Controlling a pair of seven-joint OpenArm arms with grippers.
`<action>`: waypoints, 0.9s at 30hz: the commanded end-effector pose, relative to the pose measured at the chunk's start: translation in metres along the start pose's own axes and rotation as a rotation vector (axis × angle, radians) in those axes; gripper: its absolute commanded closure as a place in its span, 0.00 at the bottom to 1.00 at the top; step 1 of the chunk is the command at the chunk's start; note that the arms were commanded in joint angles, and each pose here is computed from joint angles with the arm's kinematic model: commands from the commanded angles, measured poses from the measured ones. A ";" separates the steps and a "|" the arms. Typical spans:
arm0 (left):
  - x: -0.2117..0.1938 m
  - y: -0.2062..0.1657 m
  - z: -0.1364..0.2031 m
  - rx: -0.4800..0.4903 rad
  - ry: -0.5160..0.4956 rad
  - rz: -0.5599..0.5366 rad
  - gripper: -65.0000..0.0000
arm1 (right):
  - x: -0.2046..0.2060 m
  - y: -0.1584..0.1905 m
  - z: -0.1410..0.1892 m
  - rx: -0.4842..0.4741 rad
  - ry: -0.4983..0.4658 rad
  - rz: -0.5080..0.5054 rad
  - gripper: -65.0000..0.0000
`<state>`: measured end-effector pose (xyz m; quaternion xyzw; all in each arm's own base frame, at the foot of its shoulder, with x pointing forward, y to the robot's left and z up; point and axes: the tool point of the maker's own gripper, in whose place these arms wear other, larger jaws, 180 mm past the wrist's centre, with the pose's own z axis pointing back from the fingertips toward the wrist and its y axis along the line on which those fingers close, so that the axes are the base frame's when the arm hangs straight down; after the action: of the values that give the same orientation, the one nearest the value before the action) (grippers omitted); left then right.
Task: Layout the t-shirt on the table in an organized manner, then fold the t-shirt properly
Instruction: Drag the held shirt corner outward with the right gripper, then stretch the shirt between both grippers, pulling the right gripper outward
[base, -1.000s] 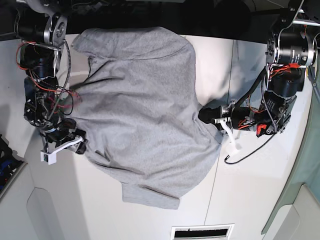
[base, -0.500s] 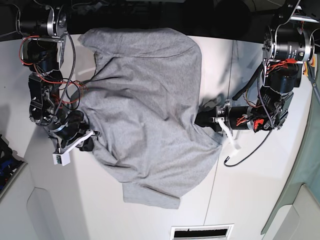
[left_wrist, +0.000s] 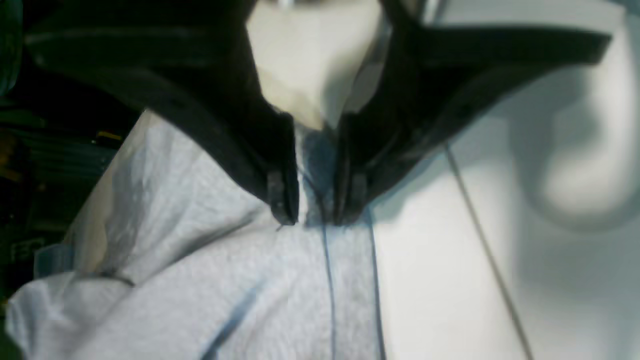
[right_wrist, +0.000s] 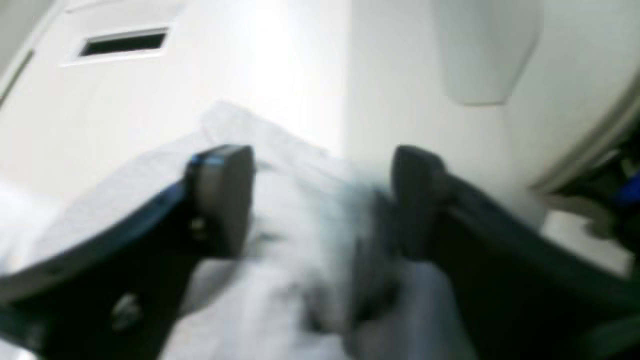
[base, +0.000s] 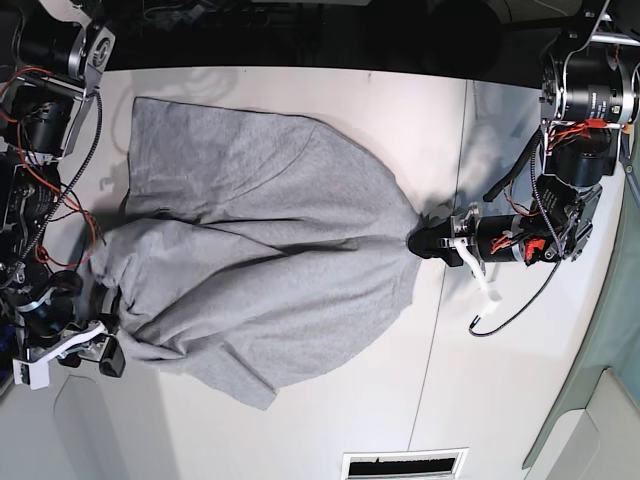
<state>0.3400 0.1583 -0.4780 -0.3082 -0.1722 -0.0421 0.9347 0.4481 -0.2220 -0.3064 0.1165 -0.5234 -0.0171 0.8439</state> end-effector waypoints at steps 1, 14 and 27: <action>-0.010 0.022 0.009 0.099 0.072 -0.001 0.71 | 0.013 0.000 0.002 0.004 -0.041 0.002 0.31; 0.052 -0.027 0.039 0.029 -0.016 -0.216 0.71 | -0.076 -0.068 0.020 -0.300 0.040 -0.031 0.31; 0.022 -0.070 0.028 -0.067 -0.072 -0.289 0.71 | -0.127 -0.109 0.020 -0.428 0.122 -0.175 0.31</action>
<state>0.3271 0.1197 -0.4245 -0.3078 -0.2227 -0.1679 0.9097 0.3693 -0.3014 -0.4519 -0.0131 -0.4152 -0.1934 0.8888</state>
